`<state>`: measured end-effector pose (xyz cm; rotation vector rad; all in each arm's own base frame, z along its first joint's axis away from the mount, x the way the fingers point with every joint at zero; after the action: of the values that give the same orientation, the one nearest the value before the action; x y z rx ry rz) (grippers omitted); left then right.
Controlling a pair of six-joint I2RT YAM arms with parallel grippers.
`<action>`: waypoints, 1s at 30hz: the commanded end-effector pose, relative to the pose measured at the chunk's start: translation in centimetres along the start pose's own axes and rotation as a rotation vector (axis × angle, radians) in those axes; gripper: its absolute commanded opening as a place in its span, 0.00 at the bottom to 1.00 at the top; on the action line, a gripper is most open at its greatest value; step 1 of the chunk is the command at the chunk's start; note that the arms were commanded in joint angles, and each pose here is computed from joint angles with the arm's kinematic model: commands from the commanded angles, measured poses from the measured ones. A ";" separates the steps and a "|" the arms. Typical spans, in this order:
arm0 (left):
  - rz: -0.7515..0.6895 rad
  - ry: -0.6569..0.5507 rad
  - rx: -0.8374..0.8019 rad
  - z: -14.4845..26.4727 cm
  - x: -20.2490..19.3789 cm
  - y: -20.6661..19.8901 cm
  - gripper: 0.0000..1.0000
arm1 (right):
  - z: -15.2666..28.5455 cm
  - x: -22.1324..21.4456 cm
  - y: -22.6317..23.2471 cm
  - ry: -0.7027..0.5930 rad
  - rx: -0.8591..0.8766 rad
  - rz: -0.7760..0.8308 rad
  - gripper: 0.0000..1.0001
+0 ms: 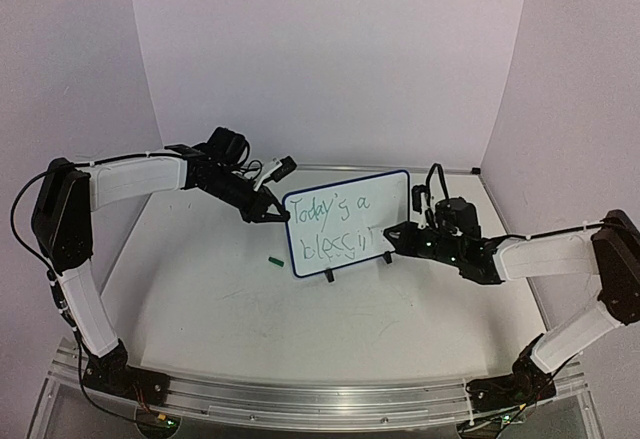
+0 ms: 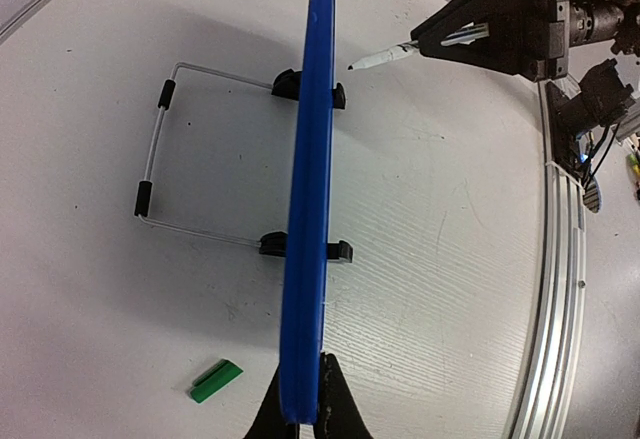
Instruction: Write a sentence on the whiteboard
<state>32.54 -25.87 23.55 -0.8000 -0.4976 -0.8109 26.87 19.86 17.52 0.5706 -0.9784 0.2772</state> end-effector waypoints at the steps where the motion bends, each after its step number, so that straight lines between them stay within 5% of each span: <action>1: -0.046 -0.006 0.038 0.8 0.3 -0.5 0.00 | -0.9 1.5 0.5 -0.033 0.011 0.020 0.00; 30: -0.047 -0.006 0.037 0.8 0.3 -0.6 0.00 | -2.4 -0.2 -0.1 0.040 -0.001 0.028 0.00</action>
<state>32.49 -25.93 23.55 -0.8015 -0.4961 -0.8114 28.03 20.86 16.07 0.5481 -0.9349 0.3083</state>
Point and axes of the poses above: each gripper's point midway between its finger pads, its own z axis back along the fingers, its own y axis along the line the jaws close on, x = y × z, the point moved 10 cm from there along z, back along the fingers, and after that the axes turned 13 degrees about z, right-handed, at the moved point
